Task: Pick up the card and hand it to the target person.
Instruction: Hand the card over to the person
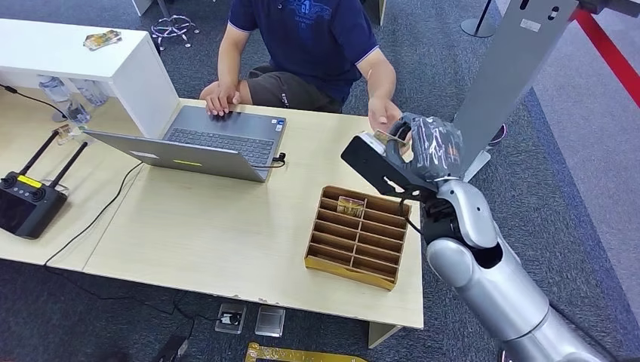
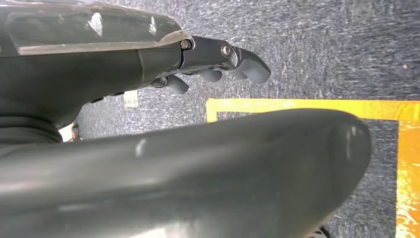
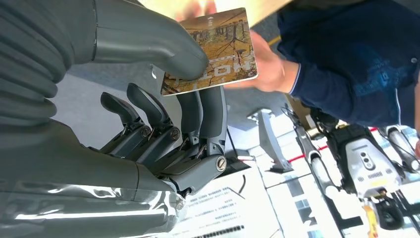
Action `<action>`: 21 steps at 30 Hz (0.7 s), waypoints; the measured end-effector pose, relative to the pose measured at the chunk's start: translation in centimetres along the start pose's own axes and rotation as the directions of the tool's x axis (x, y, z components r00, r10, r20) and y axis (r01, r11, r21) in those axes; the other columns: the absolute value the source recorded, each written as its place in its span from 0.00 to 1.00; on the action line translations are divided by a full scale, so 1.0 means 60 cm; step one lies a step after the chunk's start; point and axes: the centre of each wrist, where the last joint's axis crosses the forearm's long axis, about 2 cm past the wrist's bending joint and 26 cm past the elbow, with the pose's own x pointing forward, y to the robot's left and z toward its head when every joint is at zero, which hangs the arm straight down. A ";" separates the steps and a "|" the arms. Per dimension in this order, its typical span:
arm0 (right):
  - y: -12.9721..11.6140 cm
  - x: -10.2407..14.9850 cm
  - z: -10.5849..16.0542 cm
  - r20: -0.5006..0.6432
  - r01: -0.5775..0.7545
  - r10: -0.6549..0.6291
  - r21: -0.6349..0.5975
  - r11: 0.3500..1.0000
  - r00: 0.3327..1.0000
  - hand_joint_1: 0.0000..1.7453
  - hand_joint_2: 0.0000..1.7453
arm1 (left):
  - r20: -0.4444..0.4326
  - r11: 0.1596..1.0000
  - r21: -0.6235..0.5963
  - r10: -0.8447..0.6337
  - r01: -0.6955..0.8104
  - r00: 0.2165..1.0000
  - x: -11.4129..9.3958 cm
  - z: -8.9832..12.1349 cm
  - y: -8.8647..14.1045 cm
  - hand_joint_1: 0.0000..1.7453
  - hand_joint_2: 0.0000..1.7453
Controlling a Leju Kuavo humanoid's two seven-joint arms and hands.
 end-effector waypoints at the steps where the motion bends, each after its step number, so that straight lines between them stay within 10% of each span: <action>1: 0.000 -0.003 -0.008 0.005 -0.008 0.008 0.000 1.000 1.000 0.95 1.00 | 0.001 1.000 -0.001 -0.005 0.005 1.000 0.003 0.000 -0.001 0.00 0.00; 12: 0.097 -0.025 -0.051 0.024 -0.053 0.051 0.097 0.994 0.998 0.95 1.00 | 0.004 1.000 -0.001 -0.004 0.004 1.000 0.007 0.000 -0.002 0.00 0.00; 16: 0.129 -0.025 -0.050 0.016 -0.061 0.059 0.141 0.988 0.998 0.00 1.00 | 0.004 1.000 0.002 0.004 -0.004 1.000 0.001 0.000 -0.001 0.00 0.00; 21: 0.158 -0.020 -0.046 0.012 -0.070 0.069 0.189 0.980 0.998 0.00 1.00 | 0.005 1.000 0.003 0.009 -0.009 1.000 -0.006 0.000 0.001 0.00 0.00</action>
